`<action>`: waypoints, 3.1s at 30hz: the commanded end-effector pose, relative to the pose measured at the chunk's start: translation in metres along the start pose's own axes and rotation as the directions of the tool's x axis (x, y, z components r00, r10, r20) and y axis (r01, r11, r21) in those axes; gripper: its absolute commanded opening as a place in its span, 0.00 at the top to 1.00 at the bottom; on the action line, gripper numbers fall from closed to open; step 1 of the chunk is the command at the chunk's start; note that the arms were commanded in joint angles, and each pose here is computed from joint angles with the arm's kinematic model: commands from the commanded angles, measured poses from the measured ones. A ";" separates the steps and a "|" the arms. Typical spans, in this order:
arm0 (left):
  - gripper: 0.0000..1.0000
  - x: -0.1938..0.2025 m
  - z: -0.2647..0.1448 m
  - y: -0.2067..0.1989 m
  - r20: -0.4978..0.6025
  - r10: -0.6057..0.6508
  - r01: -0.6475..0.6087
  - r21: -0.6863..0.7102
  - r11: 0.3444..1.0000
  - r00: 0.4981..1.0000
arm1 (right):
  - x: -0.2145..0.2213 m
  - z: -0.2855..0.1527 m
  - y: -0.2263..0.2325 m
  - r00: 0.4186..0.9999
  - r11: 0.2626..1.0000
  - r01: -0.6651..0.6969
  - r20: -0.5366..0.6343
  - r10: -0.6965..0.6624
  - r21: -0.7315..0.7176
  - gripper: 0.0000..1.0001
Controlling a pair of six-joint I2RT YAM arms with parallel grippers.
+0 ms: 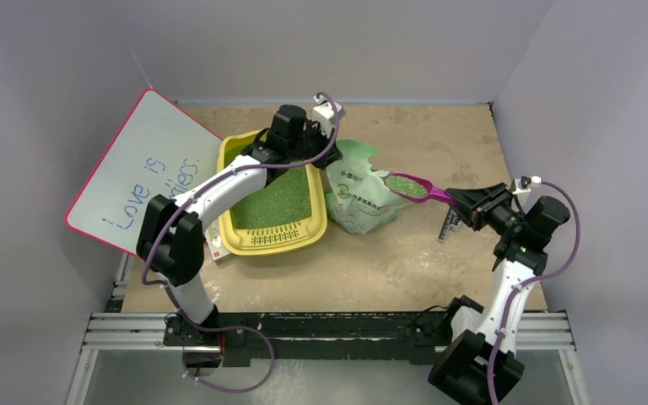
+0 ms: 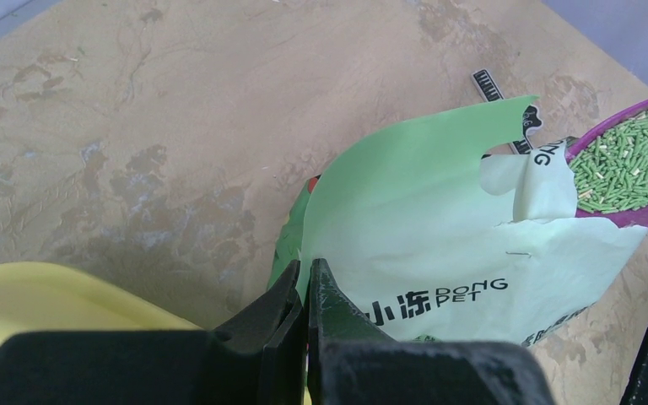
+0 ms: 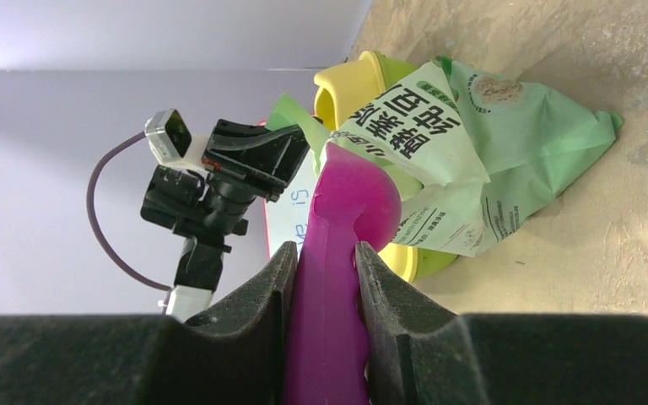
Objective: Fill the litter box with clean litter
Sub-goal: 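Scoop the cat litter from the cat litter bag, then pour the cat litter into the litter box.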
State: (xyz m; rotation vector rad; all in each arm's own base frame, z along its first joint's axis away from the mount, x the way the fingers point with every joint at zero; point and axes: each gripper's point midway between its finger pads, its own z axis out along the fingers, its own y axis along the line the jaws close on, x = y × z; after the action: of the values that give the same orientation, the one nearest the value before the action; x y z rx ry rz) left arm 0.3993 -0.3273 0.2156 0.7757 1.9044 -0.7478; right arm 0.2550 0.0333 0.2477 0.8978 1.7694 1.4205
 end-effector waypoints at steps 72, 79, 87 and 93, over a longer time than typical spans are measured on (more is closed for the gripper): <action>1.00 -0.021 -0.009 -0.002 0.087 -0.006 0.003 0.041 0.999 0.996 | 0.118 0.106 0.086 0.925 0.957 0.163 -0.299 -0.232 -0.240 1.00; 1.00 -0.025 -0.009 0.001 0.101 -0.006 0.004 0.020 1.000 0.995 | 0.144 0.132 0.086 0.910 0.952 0.182 -0.324 -0.258 -0.247 1.00; 1.00 -0.028 -0.004 0.005 0.124 -0.012 0.008 0.031 0.999 0.992 | 0.162 0.162 0.080 0.910 0.941 0.245 -0.278 -0.306 -0.236 1.00; 1.00 -0.026 -0.001 0.008 0.116 -0.026 0.020 0.047 0.999 0.993 | 0.175 0.181 0.079 0.894 0.922 0.331 -0.245 -0.375 -0.202 1.00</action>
State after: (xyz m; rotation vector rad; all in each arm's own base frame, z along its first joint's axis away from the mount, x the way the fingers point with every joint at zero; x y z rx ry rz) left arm 0.4071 -0.3272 0.2237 0.7412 1.8512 -0.8144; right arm 0.3053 0.2761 0.2376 0.3718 2.0319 1.5425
